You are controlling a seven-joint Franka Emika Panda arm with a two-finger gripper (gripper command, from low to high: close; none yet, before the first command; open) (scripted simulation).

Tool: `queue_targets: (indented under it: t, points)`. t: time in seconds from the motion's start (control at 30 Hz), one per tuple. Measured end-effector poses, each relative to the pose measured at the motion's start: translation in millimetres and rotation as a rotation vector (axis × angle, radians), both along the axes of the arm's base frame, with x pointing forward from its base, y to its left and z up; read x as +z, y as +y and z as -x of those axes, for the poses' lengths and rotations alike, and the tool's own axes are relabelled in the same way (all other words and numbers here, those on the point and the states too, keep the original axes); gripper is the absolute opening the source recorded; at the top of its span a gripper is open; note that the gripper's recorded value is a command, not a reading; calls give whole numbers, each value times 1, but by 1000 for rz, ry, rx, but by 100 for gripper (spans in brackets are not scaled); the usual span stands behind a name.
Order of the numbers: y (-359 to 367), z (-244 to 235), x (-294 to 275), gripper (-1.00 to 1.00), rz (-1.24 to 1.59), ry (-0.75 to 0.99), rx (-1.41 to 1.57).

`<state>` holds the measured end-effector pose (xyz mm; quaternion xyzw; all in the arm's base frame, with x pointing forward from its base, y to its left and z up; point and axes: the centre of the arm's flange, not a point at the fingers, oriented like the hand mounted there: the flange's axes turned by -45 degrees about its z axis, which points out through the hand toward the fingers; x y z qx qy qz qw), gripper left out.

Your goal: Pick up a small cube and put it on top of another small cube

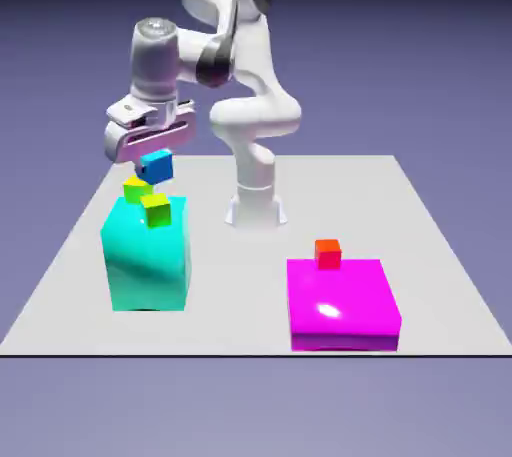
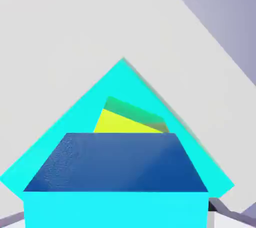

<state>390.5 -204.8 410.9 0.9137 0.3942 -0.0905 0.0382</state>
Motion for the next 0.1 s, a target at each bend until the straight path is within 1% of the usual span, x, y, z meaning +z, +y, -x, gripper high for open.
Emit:
queue_targets:
  t: [0.03, 0.1]
  points:
    - [0, 1, -5, 100, 0, 0, 0]
    - [0, 1, -5, 100, 1, -1, 0]
